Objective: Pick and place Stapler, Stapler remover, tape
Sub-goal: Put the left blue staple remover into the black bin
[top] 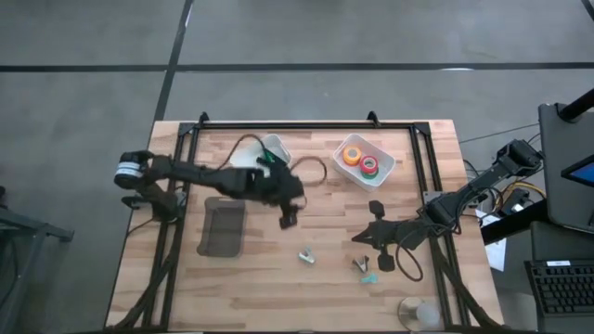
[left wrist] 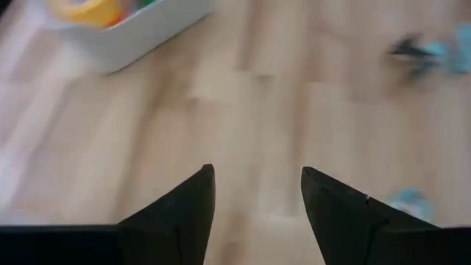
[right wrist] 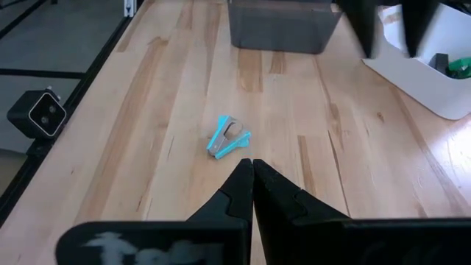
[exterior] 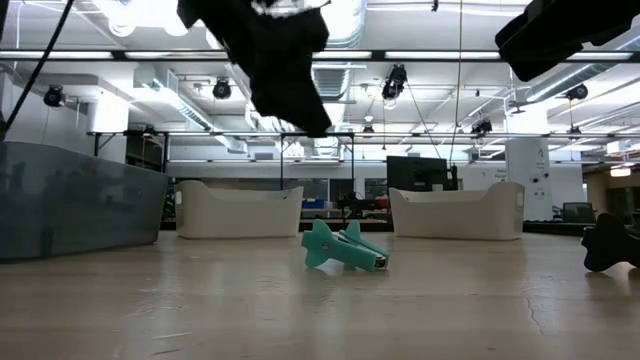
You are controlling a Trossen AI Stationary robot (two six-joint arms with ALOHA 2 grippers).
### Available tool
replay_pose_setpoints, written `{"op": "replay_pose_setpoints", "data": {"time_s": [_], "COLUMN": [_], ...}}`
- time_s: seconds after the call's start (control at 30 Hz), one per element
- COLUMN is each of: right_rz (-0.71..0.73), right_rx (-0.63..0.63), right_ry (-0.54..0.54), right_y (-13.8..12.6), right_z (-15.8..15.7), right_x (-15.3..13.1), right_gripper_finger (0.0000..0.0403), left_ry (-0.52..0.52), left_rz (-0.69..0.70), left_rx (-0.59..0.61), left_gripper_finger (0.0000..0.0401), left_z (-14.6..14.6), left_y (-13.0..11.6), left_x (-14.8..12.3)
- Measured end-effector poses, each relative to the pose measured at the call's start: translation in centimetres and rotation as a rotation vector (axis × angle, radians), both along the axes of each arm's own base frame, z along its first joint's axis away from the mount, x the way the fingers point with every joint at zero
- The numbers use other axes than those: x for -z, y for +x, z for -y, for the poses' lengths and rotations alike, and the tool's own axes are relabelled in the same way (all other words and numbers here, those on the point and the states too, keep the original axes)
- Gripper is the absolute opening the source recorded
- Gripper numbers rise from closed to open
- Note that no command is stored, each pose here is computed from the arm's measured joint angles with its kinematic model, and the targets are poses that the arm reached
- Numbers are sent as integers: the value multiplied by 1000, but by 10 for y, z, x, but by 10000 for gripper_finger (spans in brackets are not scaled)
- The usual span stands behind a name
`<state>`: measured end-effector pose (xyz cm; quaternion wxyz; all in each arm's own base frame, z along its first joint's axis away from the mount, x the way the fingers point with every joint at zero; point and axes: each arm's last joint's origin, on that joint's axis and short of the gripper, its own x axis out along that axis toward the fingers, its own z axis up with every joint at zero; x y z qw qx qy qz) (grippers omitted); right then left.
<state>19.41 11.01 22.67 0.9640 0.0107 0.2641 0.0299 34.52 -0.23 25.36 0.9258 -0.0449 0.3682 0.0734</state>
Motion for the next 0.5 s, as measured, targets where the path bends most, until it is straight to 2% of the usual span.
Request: {"op": "replay_pose_setpoints", "data": {"time_s": [0.3, 0.4, 0.5], "right_rz": [9, 25, 28], "right_rx": [11, 19, 19], "right_ry": [-1, -1, -1], "right_y": [0, 1, 1], "right_z": [0, 0, 0], "right_x": [-1, -2, -2], "right_gripper_finger": [8, 8, 8], "left_ry": [0, 0, -11], "left_rz": [94, 116, 78], "left_rx": [186, 209, 225], "left_gripper_finger": [202, 202, 202], "left_z": [65, 74, 76], "left_y": [13, 22, 29], "left_x": [9, 21, 38]}}
